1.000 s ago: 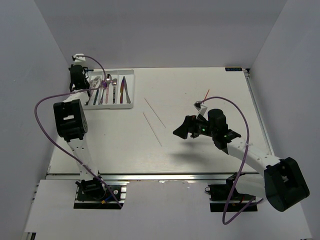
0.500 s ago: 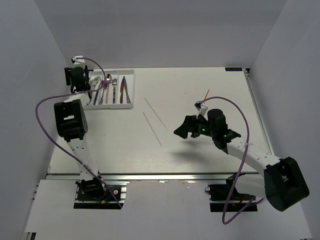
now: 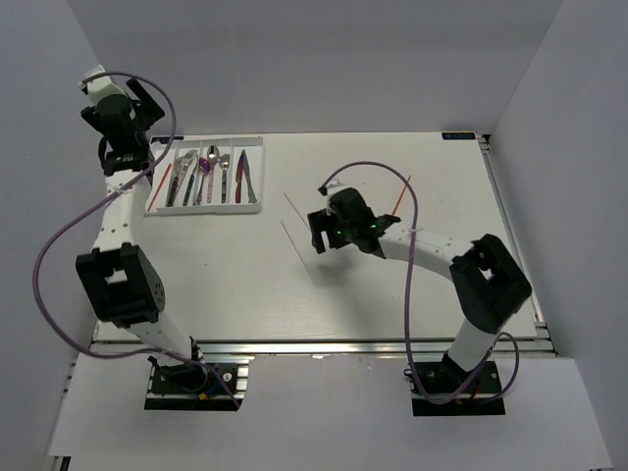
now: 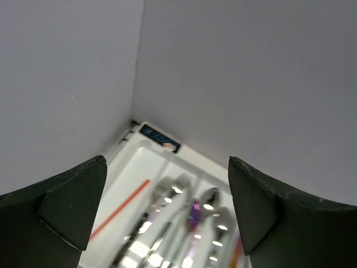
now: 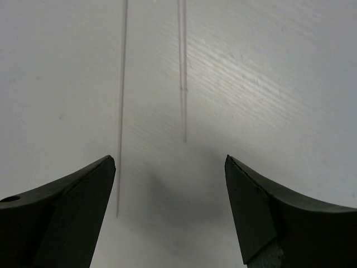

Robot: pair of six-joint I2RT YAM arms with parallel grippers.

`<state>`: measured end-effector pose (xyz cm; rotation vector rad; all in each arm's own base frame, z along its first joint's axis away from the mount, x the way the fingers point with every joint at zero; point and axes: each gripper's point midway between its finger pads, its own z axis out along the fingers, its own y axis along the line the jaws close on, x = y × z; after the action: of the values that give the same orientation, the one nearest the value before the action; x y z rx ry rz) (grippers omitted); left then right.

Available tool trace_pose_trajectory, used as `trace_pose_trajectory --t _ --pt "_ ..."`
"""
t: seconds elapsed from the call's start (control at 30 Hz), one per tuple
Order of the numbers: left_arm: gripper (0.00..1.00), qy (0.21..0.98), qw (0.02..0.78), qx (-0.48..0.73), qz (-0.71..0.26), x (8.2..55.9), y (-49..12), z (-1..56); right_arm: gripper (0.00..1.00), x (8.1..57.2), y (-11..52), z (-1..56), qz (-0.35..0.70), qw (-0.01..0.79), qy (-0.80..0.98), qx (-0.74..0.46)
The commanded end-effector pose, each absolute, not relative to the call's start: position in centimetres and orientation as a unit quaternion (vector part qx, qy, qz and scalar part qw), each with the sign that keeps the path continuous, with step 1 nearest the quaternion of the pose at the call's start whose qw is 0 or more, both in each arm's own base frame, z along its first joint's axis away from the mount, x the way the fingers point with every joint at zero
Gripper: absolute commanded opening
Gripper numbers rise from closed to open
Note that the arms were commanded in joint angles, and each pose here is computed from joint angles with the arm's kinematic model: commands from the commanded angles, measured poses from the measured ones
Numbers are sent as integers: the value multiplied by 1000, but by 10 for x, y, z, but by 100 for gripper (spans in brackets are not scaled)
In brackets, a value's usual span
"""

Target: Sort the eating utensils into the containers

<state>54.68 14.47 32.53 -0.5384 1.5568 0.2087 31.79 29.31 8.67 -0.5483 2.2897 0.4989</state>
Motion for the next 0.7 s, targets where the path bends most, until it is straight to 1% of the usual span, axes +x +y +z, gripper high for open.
trace_pose_trajectory --t 0.0,0.03,0.07,0.1,0.13,0.17,0.2,0.23,0.27,0.33,0.37,0.5,0.53,0.67 --pt "98 694 657 -294 -28 513 110 354 84 340 310 88 115 378 885 -245" --pt "98 711 638 -293 -41 504 102 344 78 339 323 85 111 373 885 -257" --pt "98 711 641 -285 -57 491 93 355 75 354 343 104 119 392 876 -255" --pt "98 734 617 -275 -73 481 81 331 72 352 348 78 102 359 888 -268" --pt "98 745 605 -272 -73 470 78 320 68 352 360 74 99 356 887 -276" --pt "98 742 615 -256 -70 452 73 328 67 363 375 88 103 374 880 -274" --pt "98 762 591 -257 -63 439 71 295 67 363 381 69 94 360 884 -282" --pt "98 762 592 -257 -53 429 73 289 65 363 388 66 89 358 884 -287" --pt "98 754 605 -253 -44 415 73 296 65 365 393 64 88 359 883 -290" --pt "98 757 598 -263 -24 402 79 278 61 373 407 56 86 358 881 -296" --pt "98 756 602 -258 -23 398 78 280 59 381 416 55 85 362 880 -296" --pt "98 763 597 -245 -40 400 70 278 56 391 423 38 66 356 877 -316" --pt "98 765 596 -242 -44 401 68 277 52 395 430 42 70 362 873 -319" --pt "98 771 589 -237 -51 402 65 274 47 394 428 20 56 337 880 -328"
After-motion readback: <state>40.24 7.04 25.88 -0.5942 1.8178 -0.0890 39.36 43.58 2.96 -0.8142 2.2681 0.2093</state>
